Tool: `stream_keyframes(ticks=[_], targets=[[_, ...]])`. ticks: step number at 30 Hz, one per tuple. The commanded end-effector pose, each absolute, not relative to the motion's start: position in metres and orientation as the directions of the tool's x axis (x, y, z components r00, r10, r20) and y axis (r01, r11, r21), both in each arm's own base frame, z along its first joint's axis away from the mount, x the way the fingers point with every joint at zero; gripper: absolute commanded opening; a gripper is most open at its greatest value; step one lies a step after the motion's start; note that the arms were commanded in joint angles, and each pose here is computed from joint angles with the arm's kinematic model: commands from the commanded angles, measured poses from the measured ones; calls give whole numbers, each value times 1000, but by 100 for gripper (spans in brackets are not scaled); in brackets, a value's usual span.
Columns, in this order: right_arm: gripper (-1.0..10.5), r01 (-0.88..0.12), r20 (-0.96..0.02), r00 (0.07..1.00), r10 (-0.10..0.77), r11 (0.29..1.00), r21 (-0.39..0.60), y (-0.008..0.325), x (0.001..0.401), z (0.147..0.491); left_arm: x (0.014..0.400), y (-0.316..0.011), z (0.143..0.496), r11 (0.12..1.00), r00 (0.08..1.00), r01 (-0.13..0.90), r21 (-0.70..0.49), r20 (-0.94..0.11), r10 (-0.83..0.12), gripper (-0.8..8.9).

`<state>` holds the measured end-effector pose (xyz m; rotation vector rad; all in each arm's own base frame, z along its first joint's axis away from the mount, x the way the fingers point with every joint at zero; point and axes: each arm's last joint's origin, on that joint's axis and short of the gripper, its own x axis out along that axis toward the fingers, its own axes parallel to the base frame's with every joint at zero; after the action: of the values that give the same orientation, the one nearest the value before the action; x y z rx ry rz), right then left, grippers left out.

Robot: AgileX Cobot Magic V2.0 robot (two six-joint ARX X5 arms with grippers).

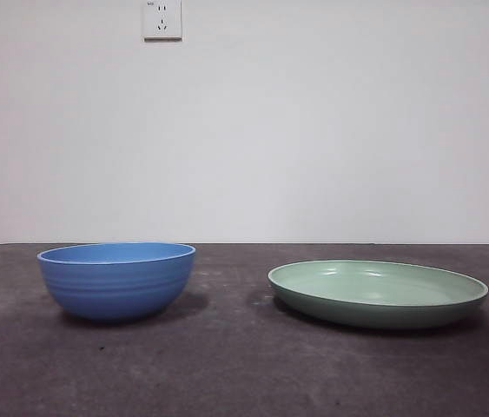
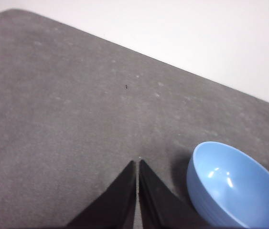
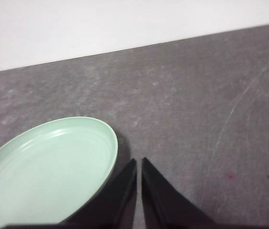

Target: Pick up the blue bowl, put it on the green plate, put it on desk

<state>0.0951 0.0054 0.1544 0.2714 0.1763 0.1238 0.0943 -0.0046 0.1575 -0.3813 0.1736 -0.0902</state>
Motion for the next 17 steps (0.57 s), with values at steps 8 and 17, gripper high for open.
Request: stream_keyframes(ticks=[8, 17], targets=[[11, -103, -100, 985, 144, 936, 337, 5, 84, 208, 84, -5, 207, 897, 975, 64, -437, -162, -149, 9], [11, -142, -249, 944, 217, 947, 289, 7, 81, 267, 92, -10, 255, 908, 903, 178, -380, -303, -304, 10]])
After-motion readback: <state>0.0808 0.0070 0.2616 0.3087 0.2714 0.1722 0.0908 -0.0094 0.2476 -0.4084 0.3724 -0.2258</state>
